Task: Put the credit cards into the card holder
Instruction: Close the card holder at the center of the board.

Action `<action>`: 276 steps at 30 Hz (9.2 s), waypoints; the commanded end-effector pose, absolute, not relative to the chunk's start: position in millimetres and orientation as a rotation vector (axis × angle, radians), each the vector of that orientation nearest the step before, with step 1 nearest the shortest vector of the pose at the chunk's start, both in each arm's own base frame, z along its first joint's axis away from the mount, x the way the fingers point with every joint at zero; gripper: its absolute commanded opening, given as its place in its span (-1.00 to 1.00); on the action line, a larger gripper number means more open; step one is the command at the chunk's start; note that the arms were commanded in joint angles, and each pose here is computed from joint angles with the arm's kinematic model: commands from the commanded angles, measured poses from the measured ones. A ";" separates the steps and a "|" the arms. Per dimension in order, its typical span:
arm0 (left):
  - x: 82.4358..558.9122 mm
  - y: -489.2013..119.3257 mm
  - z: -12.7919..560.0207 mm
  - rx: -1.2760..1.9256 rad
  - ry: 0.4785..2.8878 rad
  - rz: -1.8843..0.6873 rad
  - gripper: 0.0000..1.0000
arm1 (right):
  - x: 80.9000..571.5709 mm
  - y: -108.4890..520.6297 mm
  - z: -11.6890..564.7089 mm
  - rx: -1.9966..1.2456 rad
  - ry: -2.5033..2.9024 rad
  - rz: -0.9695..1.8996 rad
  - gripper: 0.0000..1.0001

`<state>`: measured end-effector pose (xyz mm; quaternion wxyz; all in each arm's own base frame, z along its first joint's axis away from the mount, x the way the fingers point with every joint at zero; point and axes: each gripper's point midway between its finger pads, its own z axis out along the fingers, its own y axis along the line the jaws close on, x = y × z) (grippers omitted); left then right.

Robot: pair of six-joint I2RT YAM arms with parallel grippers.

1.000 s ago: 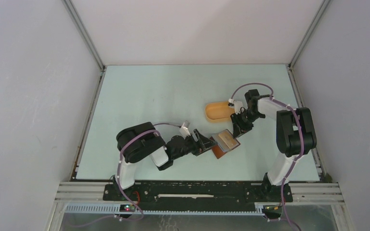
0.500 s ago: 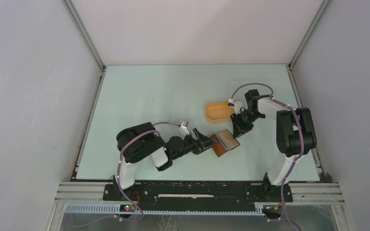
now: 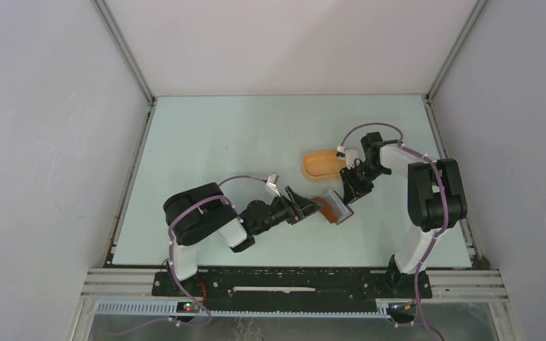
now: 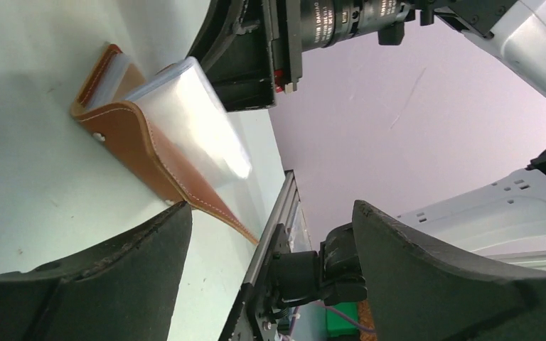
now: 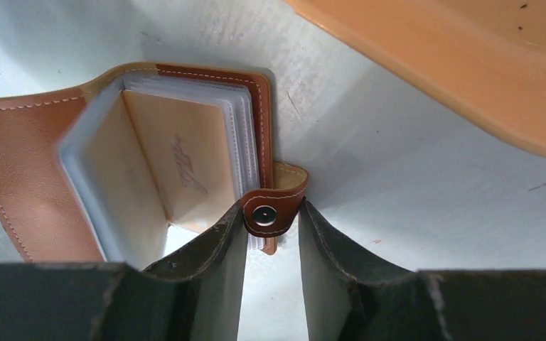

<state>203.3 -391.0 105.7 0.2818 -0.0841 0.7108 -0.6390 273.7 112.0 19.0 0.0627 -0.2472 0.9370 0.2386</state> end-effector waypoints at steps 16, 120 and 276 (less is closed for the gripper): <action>212.3 -408.5 128.0 -0.198 1.805 -1.763 0.74 | 269.8 125.2 31.1 -0.750 2.810 0.823 -0.18; 278.0 -453.4 101.9 0.082 2.211 -1.112 0.15 | 292.3 117.9 48.5 -0.850 2.682 0.538 -0.49; 229.9 -406.8 13.8 0.354 2.326 -1.013 -0.67 | 251.2 153.9 25.7 -0.682 2.876 0.952 -1.00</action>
